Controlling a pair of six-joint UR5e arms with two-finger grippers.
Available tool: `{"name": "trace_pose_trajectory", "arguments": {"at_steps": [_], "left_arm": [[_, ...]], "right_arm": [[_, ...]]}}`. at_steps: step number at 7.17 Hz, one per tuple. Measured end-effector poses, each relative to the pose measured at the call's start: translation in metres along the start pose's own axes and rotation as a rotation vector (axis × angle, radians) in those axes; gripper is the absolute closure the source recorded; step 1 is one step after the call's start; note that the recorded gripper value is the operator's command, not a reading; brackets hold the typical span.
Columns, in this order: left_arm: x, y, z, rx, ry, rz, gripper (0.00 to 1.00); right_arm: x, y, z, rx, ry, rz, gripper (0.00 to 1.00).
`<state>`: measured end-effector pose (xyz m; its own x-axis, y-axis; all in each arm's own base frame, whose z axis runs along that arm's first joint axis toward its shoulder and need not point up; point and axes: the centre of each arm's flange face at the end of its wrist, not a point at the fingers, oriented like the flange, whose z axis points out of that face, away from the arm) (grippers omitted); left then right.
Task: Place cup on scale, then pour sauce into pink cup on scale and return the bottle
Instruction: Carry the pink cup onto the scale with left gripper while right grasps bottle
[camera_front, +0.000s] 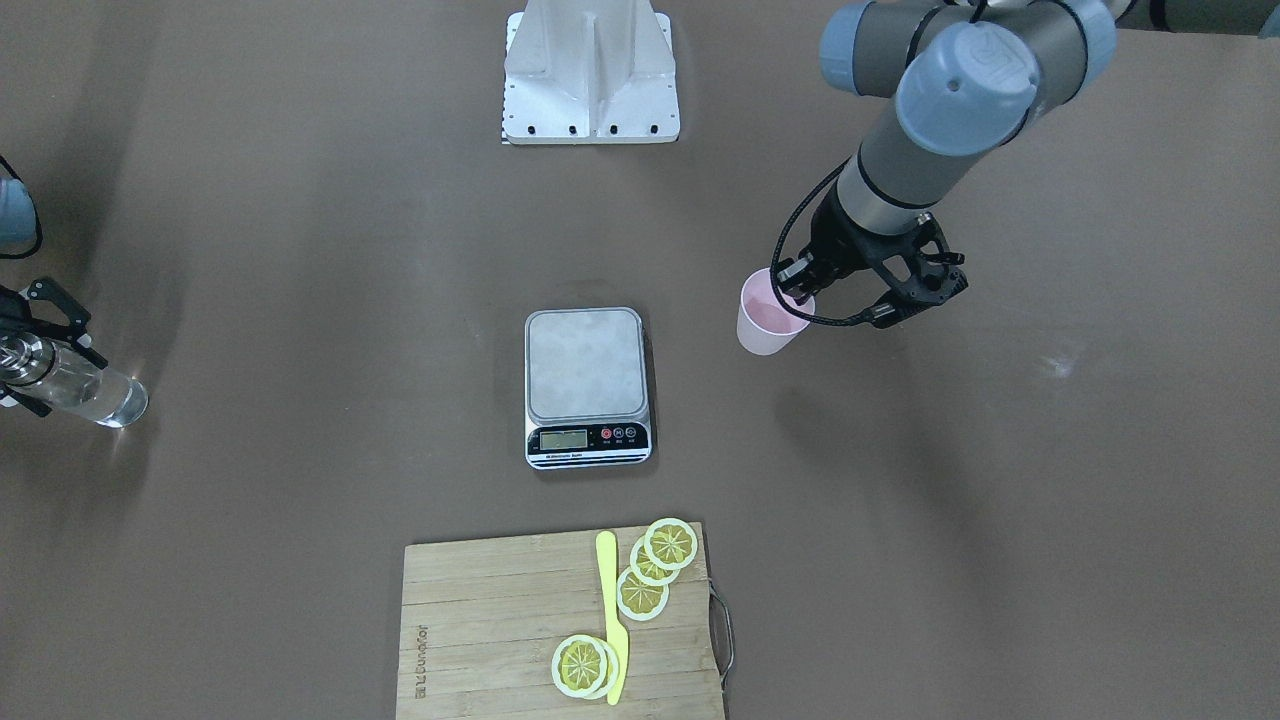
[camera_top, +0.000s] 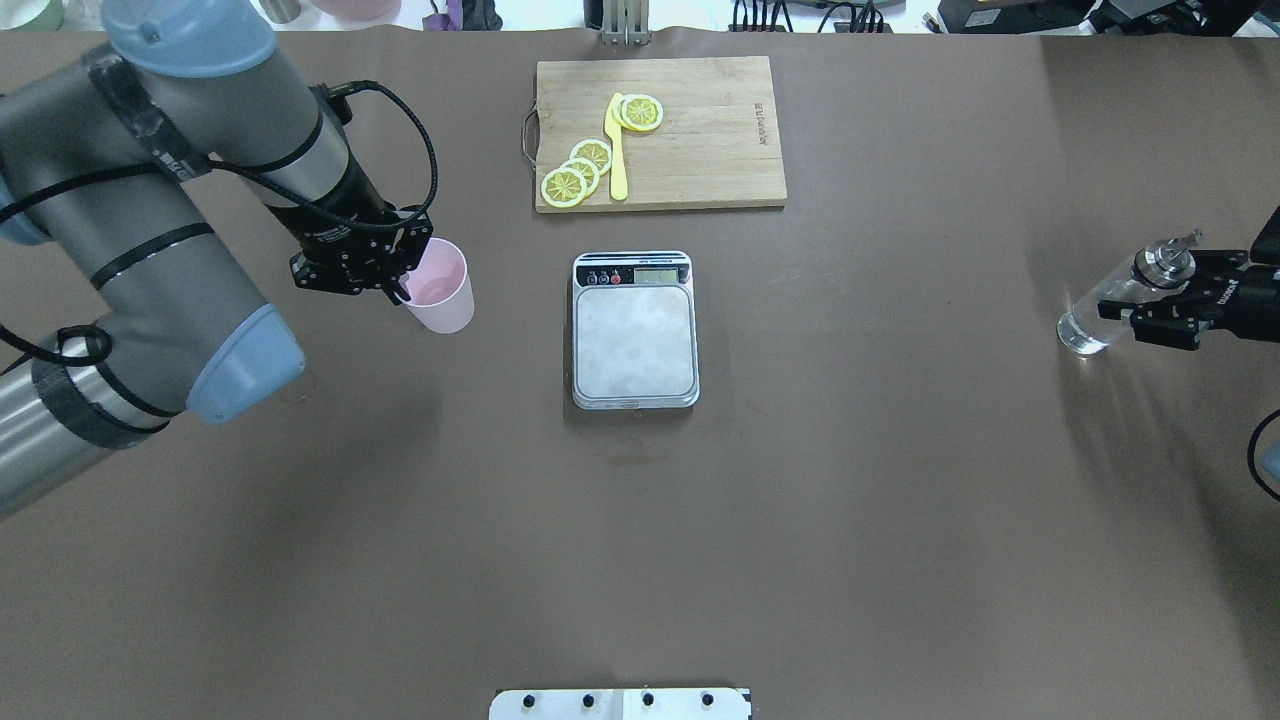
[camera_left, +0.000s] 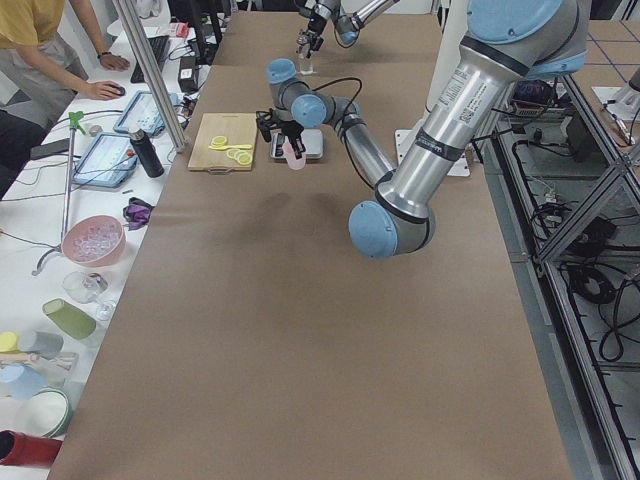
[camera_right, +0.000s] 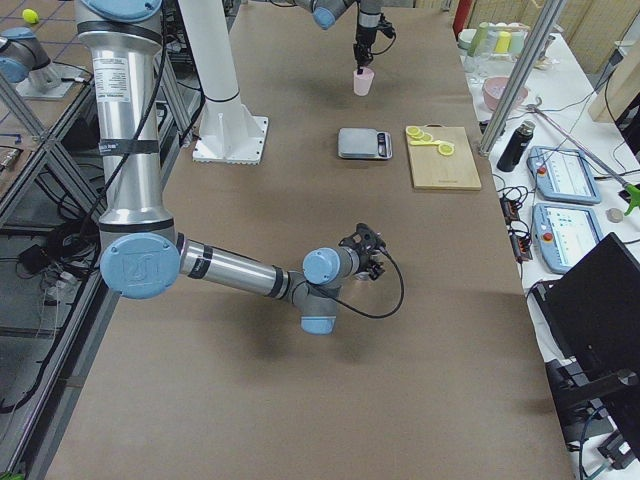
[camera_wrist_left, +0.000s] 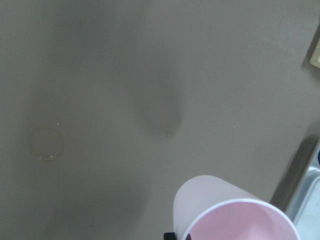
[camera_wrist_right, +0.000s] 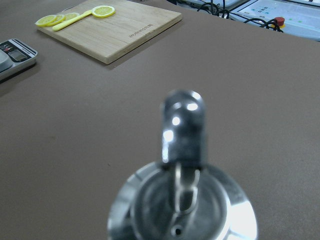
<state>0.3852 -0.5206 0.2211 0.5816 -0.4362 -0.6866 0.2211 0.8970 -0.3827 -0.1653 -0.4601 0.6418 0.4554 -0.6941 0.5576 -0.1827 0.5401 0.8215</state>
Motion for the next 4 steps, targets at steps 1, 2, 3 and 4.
{"name": "trace_pose_trajectory", "arguments": {"at_steps": [1, 2, 3, 4], "left_arm": [[0.026, 0.001, 0.001, -0.012, -0.002, -0.022, 1.0], [0.049, 0.008, 0.002, -0.023, -0.001, -0.04, 1.0], [0.069, 0.021, 0.005, -0.034, 0.004, -0.057, 1.0], [0.09, 0.033, 0.006, -0.044, 0.008, -0.075, 1.0]], "right_arm": [[0.0, -0.005, 0.003, 0.01, 0.003, -0.002, 0.24], [-0.001, -0.009, 0.005, 0.017, 0.004, -0.004, 0.33], [-0.001, -0.011, 0.006, 0.02, 0.004, -0.005, 0.42], [-0.001, -0.011, 0.006, 0.02, 0.003, -0.004, 0.5]]}}
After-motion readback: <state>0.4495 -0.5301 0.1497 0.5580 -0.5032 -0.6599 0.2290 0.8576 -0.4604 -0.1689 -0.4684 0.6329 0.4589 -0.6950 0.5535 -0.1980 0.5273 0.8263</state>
